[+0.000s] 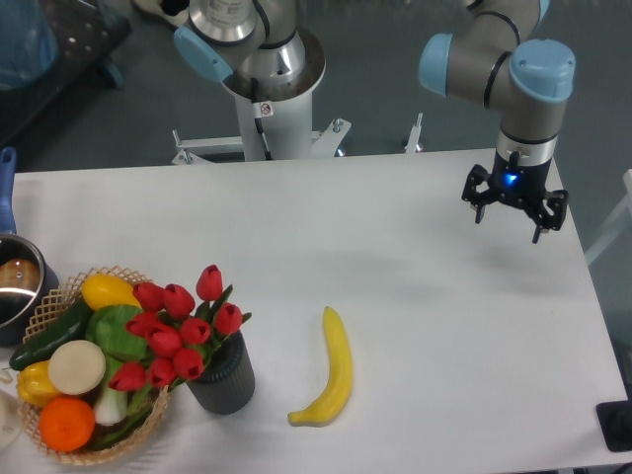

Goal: Pick up the flowers from the vase

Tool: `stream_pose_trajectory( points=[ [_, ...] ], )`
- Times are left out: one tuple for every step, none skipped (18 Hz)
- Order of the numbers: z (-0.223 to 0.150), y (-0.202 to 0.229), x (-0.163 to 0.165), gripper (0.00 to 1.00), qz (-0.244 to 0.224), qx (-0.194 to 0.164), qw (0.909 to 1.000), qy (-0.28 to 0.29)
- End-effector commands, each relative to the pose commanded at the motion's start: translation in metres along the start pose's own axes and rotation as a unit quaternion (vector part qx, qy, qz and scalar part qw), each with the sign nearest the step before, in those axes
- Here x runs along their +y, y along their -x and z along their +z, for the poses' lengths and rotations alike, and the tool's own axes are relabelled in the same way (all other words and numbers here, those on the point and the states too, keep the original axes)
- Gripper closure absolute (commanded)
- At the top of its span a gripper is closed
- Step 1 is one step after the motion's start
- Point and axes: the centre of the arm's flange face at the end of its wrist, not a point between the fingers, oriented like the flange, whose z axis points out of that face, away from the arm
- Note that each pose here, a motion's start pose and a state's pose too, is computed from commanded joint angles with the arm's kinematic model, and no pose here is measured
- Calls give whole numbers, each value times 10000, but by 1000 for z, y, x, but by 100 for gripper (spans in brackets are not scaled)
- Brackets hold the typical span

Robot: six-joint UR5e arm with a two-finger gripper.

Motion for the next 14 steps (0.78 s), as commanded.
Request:
stream_pose_trajectory(
  points=[
    [0,-1,0,0,-1,8,10000,1],
    [1,-2,0,0,-2,15,10000,1],
    [0,-3,-1,0,6,17,10000,-8],
    [-3,-2,-1,0,-14,-5,10000,-18],
    [-3,-4,-5,0,-37,-8,10000,-25],
    [-1,-7,-14,0,-26,12,10000,-41],
    [0,-10,-21,0,-29,29,10000,-47],
    [2,-12,-26,0,-107,43,9999,-61],
    [2,-13,-29,0,-197,28,9998,-78],
    [4,-16,-33,0,-274,35,9995,-137],
    [5,-17,-37,0,-321,67,9990,-302],
    [6,-18,-40,0,-332,133,9979,-544],
    [11,-24,-42,0,-382,240,9961,-754],
    [11,-30,-44,0,-389,290,9949,-887]
  ],
)
